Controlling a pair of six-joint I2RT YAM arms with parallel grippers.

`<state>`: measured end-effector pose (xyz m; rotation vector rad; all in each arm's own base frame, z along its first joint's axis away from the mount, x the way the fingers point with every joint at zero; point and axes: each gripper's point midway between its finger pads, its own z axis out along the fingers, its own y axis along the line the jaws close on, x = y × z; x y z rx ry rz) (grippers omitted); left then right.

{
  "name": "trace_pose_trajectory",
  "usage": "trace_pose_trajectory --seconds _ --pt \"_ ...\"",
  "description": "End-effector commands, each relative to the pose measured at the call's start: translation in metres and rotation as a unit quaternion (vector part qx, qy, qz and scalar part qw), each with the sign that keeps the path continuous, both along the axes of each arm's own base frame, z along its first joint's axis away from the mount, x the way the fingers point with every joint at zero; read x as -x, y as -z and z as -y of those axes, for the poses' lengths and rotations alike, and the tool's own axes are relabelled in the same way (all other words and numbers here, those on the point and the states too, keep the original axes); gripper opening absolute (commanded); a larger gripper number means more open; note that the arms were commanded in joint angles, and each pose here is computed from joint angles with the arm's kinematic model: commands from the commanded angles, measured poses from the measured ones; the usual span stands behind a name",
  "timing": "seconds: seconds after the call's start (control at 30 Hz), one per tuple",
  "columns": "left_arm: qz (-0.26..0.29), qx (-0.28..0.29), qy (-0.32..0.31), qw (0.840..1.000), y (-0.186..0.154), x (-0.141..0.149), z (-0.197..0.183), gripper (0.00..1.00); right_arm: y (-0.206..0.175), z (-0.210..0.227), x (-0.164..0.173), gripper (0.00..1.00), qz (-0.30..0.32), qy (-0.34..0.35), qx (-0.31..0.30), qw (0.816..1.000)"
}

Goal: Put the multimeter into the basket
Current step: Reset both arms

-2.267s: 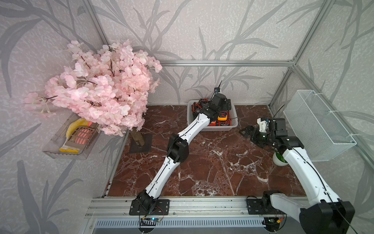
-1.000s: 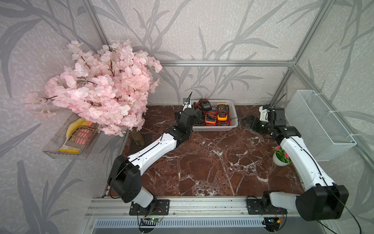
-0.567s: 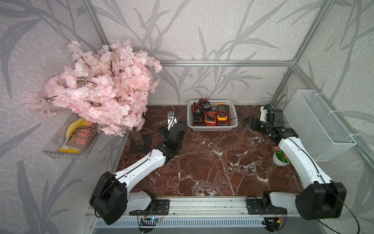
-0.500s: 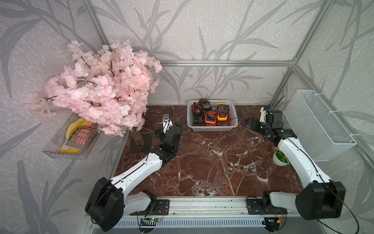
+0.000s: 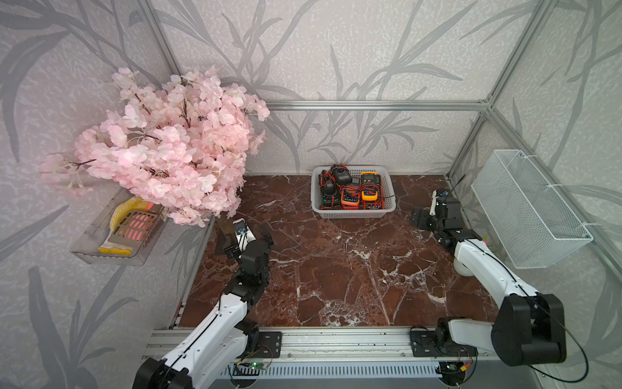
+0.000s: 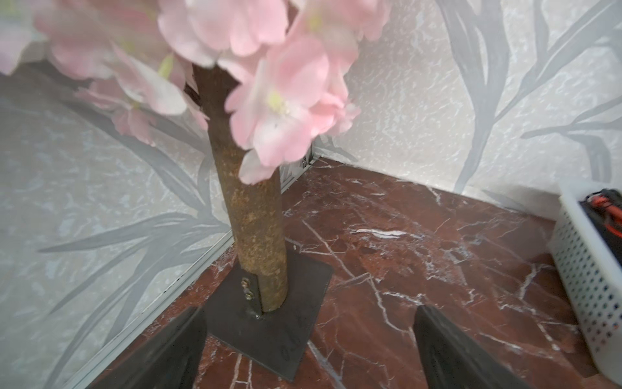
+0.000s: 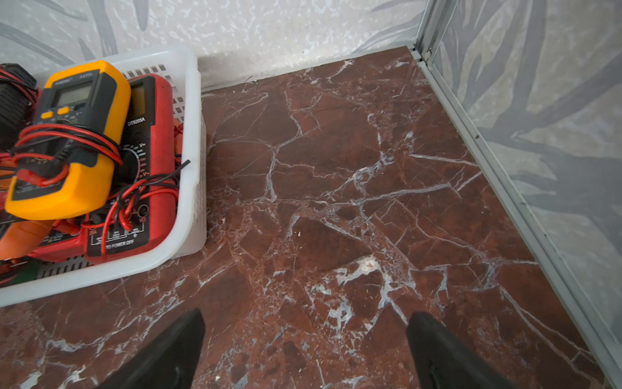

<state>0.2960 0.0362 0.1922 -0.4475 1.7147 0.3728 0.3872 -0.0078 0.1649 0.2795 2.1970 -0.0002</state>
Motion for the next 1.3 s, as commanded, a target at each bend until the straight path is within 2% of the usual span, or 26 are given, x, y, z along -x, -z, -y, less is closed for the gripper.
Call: trace_pose_trajectory --seconds 0.0,0.2,0.37,0.47,0.57,0.67,0.77,0.9,1.03,1.1,1.17,1.27 --pt "-0.008 -0.017 0.037 0.999 0.004 -0.006 0.002 1.0 -0.006 0.012 -0.006 0.99 0.037 0.003 0.027 0.999" --pt "-0.015 0.008 0.025 1.0 0.03 -0.012 -0.015 1.0 0.016 0.033 -0.008 0.99 0.079 0.02 0.011 0.997" --pt "-0.02 0.006 0.063 0.998 0.032 -0.026 -0.004 1.0 0.039 0.035 -0.011 0.99 0.091 0.007 0.037 0.995" --pt "-0.024 0.003 0.068 0.997 0.036 -0.032 -0.002 1.0 0.053 0.033 -0.009 0.99 0.111 -0.002 0.026 0.993" --pt "-0.033 -0.008 0.076 0.997 0.046 -0.041 0.0 1.0 0.061 0.024 -0.009 0.99 0.146 -0.023 0.019 0.989" --pt "-0.041 -0.021 0.081 0.996 0.05 -0.045 0.0 1.0 0.068 0.005 -0.009 0.99 0.15 -0.082 0.016 0.985" --pt "-0.038 -0.008 0.089 0.995 0.059 -0.051 -0.007 1.0 0.073 0.005 -0.008 0.99 0.167 -0.082 0.018 0.982" --pt "-0.032 0.001 0.09 0.995 0.066 -0.07 -0.014 1.0 0.075 0.001 -0.011 0.99 0.153 -0.088 0.023 0.984" --pt "-0.042 -0.003 0.114 0.993 0.088 -0.083 -0.007 1.0 0.075 0.002 -0.011 0.99 0.152 -0.087 0.024 0.984" --pt "-0.052 -0.005 0.104 0.993 0.09 -0.091 -0.01 1.0 0.075 0.002 -0.012 0.99 0.152 -0.087 0.024 0.984" --pt "-0.091 0.012 0.087 0.992 0.096 -0.094 -0.016 1.0 0.075 0.002 -0.012 0.99 0.152 -0.086 0.024 0.984" --pt "-0.079 0.014 0.086 0.993 0.095 -0.094 -0.018 1.0 0.075 0.002 -0.011 0.99 0.153 -0.087 0.023 0.984"
